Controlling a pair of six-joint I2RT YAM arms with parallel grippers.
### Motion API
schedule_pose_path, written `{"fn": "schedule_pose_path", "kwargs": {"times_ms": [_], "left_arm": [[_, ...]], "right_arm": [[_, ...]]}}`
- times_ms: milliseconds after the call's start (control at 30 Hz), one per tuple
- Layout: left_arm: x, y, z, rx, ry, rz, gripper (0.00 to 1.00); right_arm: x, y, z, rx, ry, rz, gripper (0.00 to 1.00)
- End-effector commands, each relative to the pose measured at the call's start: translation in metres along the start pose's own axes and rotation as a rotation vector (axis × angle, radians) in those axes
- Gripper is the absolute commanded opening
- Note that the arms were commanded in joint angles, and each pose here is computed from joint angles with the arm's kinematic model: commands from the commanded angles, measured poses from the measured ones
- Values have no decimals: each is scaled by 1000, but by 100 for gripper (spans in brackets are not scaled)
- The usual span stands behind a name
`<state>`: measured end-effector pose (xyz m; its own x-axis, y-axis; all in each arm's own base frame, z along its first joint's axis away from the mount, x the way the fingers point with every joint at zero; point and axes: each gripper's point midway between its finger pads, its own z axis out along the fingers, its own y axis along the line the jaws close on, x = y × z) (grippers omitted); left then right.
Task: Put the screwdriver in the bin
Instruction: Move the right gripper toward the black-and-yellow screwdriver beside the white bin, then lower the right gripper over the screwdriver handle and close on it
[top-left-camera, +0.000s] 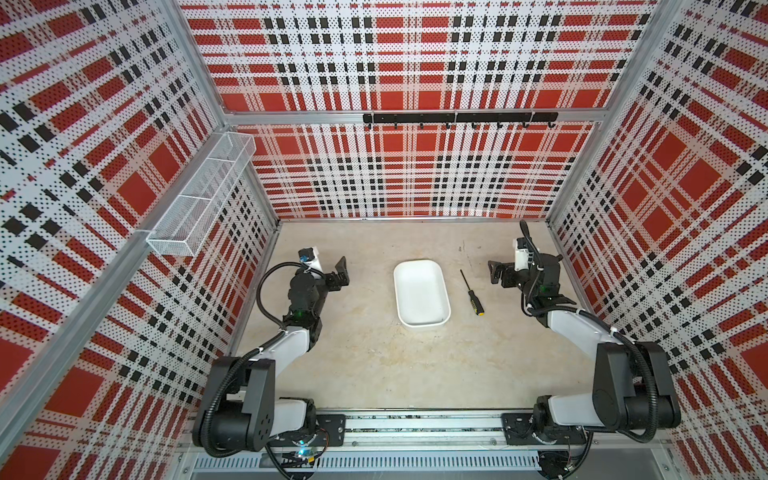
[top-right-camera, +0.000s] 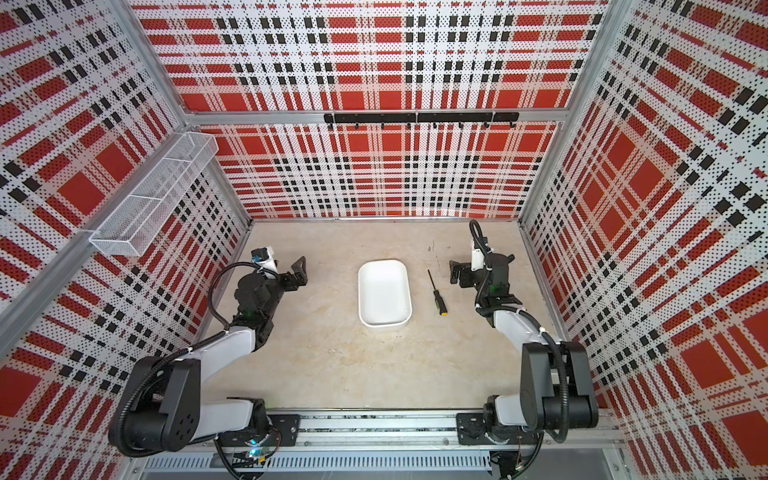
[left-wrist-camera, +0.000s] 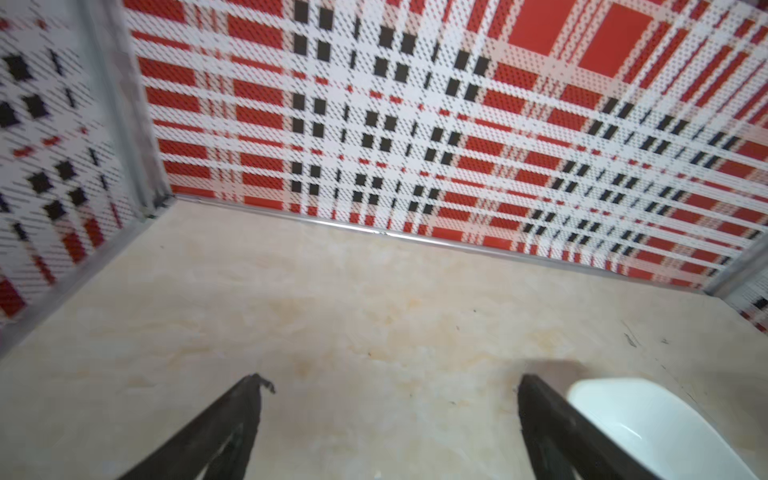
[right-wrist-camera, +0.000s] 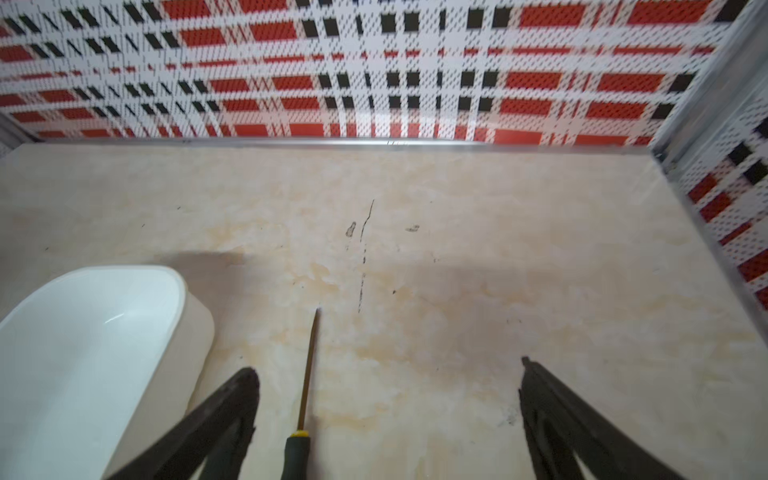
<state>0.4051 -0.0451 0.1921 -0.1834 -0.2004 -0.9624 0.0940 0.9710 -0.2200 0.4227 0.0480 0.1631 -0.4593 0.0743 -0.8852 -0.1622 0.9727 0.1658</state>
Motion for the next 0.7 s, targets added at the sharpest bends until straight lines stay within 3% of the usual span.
{"fn": "schedule_pose_path", "kwargs": {"times_ms": [0,233,433,667], "left_arm": [[23,-25,-2,104,126,-101,98],[48,-63,-6,253,233,-222,98],[63,-85,-10,343,309,-309,98],[73,-85,-12,332,334,-342,98]], "right_arm": [[55,25,1,-111,272,52,100],[88,56,11,-156,436,31,100],[106,64,14,-139,495,41,100],[126,63,20,-78,557,31,98]]}}
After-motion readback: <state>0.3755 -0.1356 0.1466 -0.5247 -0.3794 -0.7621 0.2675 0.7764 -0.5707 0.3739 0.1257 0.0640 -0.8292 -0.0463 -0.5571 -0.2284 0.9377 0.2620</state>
